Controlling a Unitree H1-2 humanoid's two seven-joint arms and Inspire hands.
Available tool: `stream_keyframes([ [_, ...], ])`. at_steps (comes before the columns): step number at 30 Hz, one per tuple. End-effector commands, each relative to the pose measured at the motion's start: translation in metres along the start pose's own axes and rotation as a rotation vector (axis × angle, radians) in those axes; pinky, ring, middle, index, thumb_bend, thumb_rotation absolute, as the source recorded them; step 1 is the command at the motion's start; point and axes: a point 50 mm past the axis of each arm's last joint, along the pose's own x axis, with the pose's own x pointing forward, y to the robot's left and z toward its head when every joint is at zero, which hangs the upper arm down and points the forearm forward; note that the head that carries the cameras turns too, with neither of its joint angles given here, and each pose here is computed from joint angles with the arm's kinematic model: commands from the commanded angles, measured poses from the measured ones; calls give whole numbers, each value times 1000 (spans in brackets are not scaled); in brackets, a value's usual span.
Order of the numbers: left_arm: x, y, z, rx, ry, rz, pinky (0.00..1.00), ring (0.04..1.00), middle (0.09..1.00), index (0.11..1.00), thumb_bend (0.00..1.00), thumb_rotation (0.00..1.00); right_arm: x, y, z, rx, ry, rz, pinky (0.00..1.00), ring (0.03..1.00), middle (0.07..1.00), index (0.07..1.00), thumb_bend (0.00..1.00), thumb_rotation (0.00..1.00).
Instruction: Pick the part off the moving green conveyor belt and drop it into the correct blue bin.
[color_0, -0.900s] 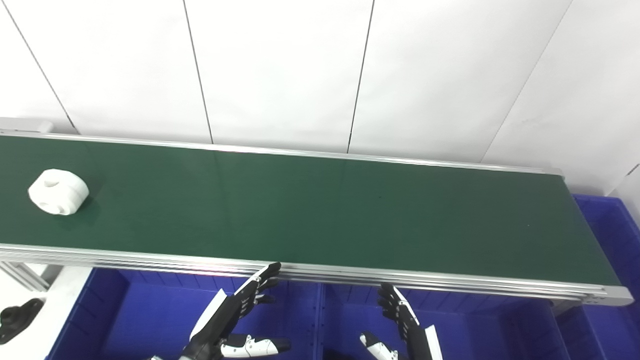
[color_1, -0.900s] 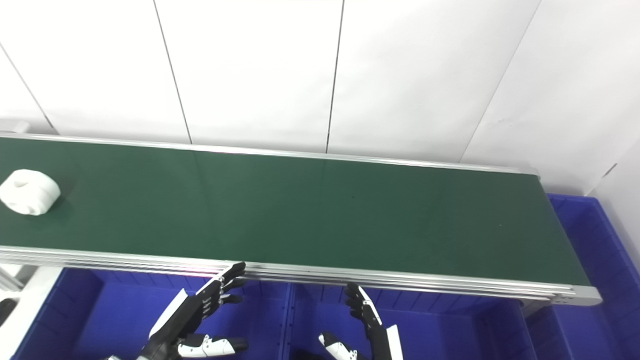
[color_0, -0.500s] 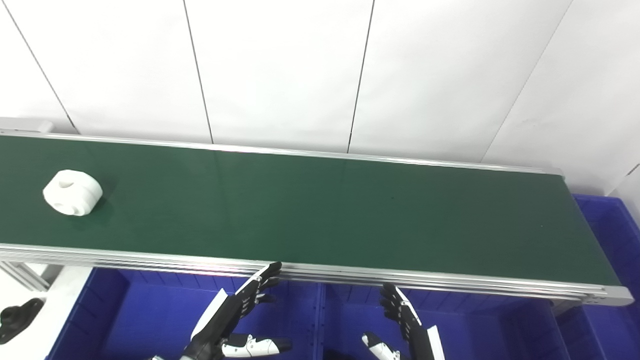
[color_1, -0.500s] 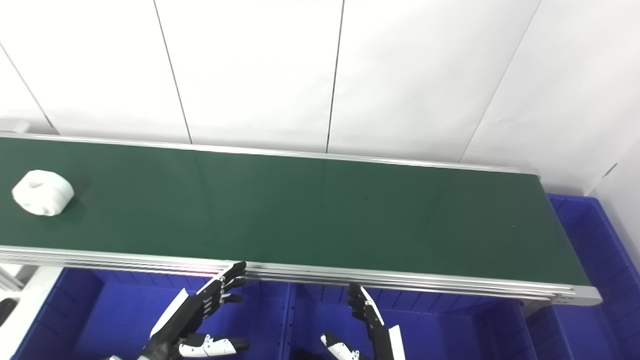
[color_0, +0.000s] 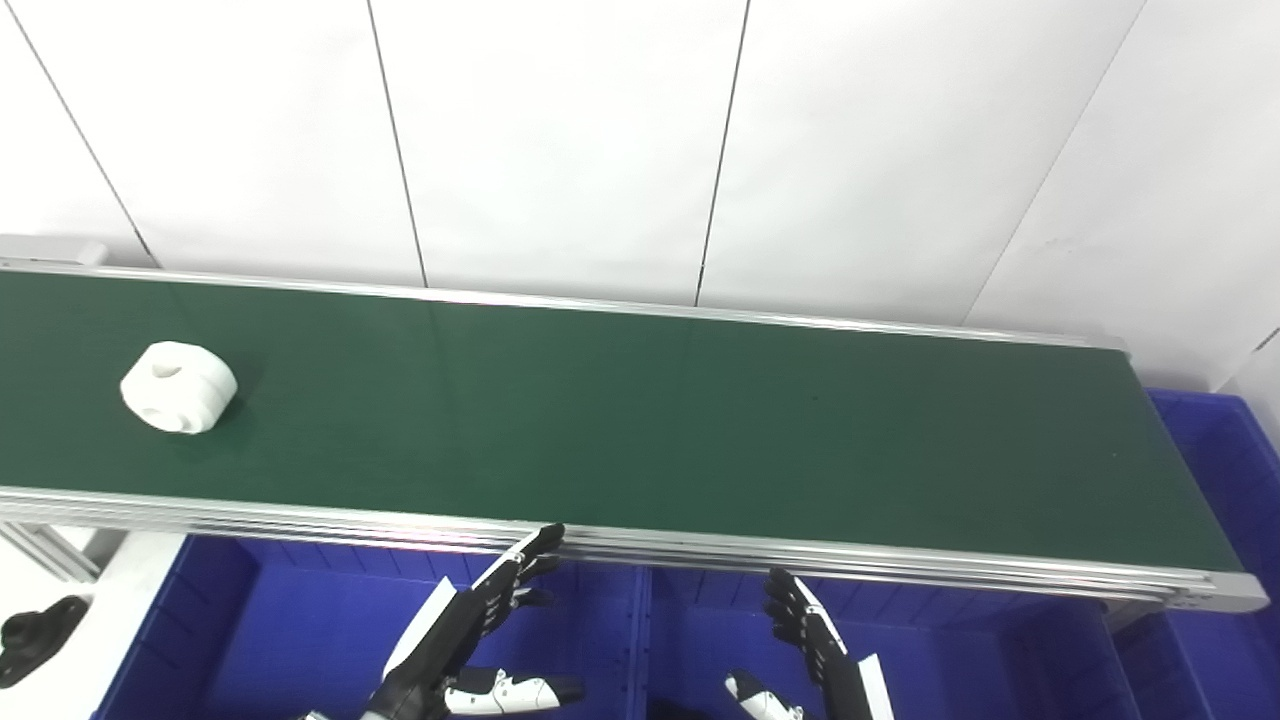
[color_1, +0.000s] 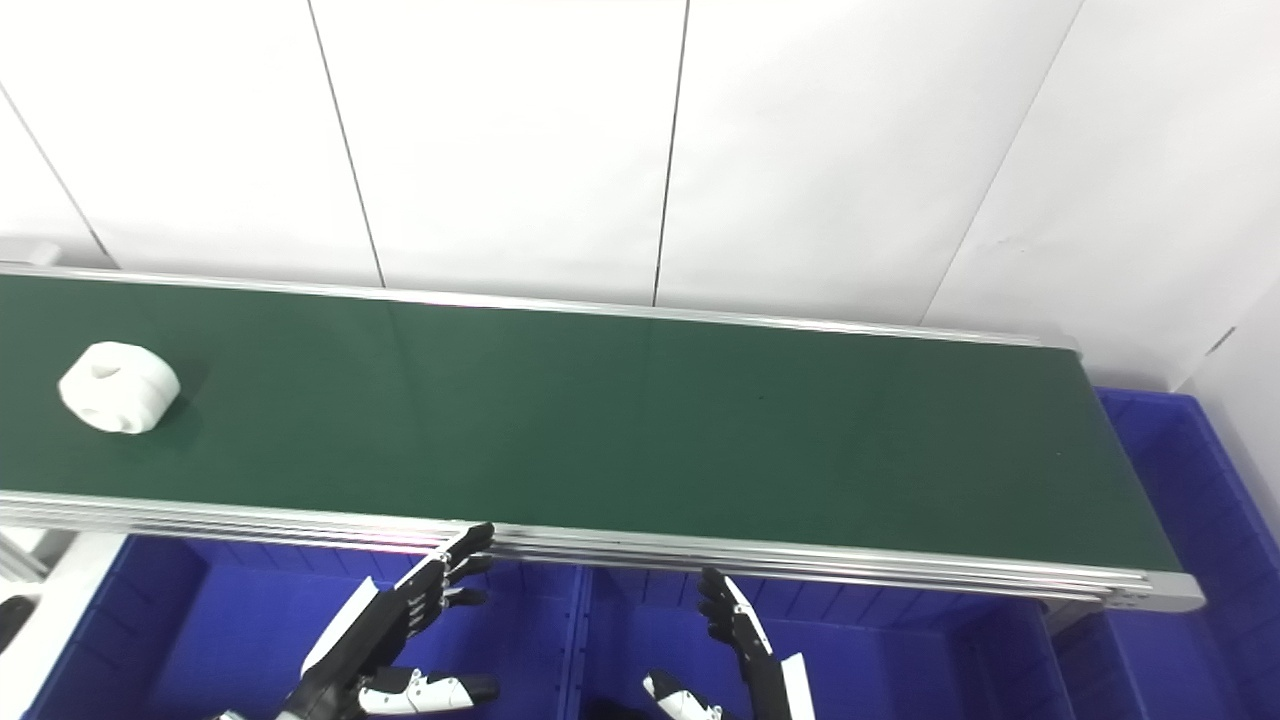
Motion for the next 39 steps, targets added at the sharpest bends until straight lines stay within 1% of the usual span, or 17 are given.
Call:
stream_keyframes([
  [1, 3, 3, 10, 21, -62, 10, 805, 912, 955, 933, 756, 368, 2, 1, 13, 45, -80, -9, 824, 852, 874, 897, 860, 606],
  [4, 0, -1, 9, 30, -61, 1, 801, 911, 959, 938, 760, 395, 0, -1, 10, 28, -79, -4, 837, 859, 880, 900, 842, 602],
  [6, 0, -5, 7, 37, -61, -4, 818, 910, 960, 933, 765, 403, -3, -4, 7, 17, -68, -4, 850, 869, 885, 909, 848, 628],
  [11, 1, -13, 3, 52, -55, 5, 785, 877, 928, 901, 787, 356, -5, -9, 0, -19, -58, -1, 863, 885, 901, 926, 848, 672],
  [12, 2, -14, 2, 59, -50, 4, 762, 867, 915, 895, 802, 348, -5, -9, -1, -29, -60, 0, 857, 886, 908, 934, 834, 684],
  [15, 2, -15, 2, 75, -38, 5, 752, 862, 905, 888, 813, 327, -5, -10, -3, -37, -57, -9, 864, 892, 913, 940, 826, 685],
  [16, 3, -15, 1, 76, -43, 5, 751, 858, 897, 881, 811, 282, -5, -10, -4, -36, -54, -13, 881, 898, 918, 949, 820, 689],
  [17, 3, -15, 0, 77, -48, 6, 750, 857, 895, 879, 811, 271, -6, -10, -4, -36, -52, -15, 885, 898, 918, 950, 821, 689],
  [25, 6, -15, -8, 85, -46, 3, 755, 854, 887, 870, 832, 277, -4, -8, -7, -36, -46, -16, 894, 899, 909, 935, 839, 687],
  [32, 9, -15, -16, 69, -48, 6, 724, 838, 877, 858, 845, 265, -1, -7, -13, -76, -47, -19, 852, 874, 894, 927, 825, 698],
  [36, 12, -14, -20, 72, -45, 6, 715, 832, 870, 852, 847, 277, 1, -5, -14, -76, -47, -20, 861, 878, 892, 925, 816, 675],
  [39, 16, -13, -20, 71, -46, 9, 717, 825, 859, 846, 847, 261, 2, -6, -13, -81, -57, -12, 857, 878, 896, 929, 800, 671],
])
